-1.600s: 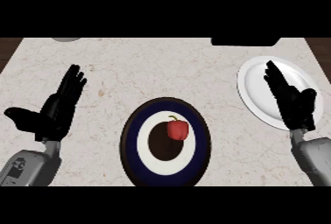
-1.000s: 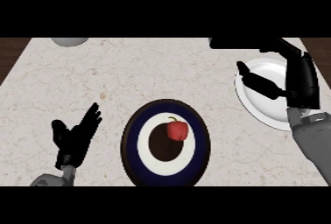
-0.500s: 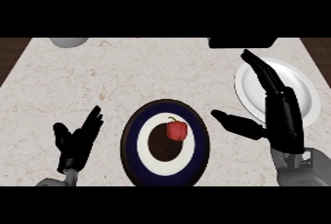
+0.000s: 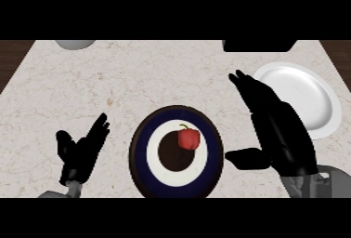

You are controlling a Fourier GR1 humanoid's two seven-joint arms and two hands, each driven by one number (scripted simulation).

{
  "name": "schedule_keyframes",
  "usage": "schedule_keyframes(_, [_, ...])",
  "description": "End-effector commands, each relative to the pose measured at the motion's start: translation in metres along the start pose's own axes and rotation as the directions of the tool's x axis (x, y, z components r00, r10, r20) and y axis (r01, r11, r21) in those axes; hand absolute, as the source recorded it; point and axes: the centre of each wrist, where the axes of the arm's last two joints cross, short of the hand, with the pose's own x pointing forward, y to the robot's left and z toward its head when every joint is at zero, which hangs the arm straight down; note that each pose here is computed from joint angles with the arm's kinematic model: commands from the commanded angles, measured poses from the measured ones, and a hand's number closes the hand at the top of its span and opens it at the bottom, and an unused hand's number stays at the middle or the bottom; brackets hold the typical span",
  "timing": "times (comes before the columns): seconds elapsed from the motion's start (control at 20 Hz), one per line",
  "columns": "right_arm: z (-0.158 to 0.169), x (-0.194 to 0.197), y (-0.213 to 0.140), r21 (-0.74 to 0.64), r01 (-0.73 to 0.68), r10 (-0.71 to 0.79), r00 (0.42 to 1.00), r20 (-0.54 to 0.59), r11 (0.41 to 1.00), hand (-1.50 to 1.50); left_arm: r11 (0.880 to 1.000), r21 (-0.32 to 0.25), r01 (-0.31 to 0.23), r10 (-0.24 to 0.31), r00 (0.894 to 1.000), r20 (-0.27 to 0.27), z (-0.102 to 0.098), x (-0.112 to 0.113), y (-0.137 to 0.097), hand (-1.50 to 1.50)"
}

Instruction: Pick the bell pepper from the plate and place it in the plate

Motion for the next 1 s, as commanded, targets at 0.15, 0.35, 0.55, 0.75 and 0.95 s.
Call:
schedule_keyframes(0.15, [0.006, 0.067, 0.03, 0.122, -0.147, 0.16, 0.982, -0.104, 0.982, -1.5, 1.0, -0.023, 0.01, -0.011, 0.999, -0.031, 0.011, -0.012, 0.006, 0.0])
schedule_keyframes(0.35, [-0.002, 0.086, 0.049, 0.126, -0.164, 0.178, 0.977, -0.113, 0.978, -1.5, 1.0, -0.001, 0.005, -0.005, 1.0, -0.006, -0.01, 0.003, -0.008, 0.0])
schedule_keyframes(0.55, [-0.007, 0.077, 0.079, 0.18, -0.206, 0.235, 0.959, -0.158, 0.962, -1.5, 1.0, -0.01, 0.004, -0.005, 1.0, -0.024, 0.001, -0.006, -0.023, 0.0])
schedule_keyframes(0.75, [-0.009, 0.08, 0.106, 0.249, -0.183, 0.23, 0.957, -0.178, 0.951, -1.5, 1.0, 0.008, -0.006, 0.006, 1.0, -0.015, -0.007, -0.001, -0.009, 0.0])
schedule_keyframes(0.95, [0.004, 0.073, 0.124, 0.261, -0.14, 0.193, 0.963, -0.188, 0.955, -1.5, 1.0, -0.001, -0.004, 0.004, 1.0, -0.027, -0.005, -0.009, 0.009, 0.0])
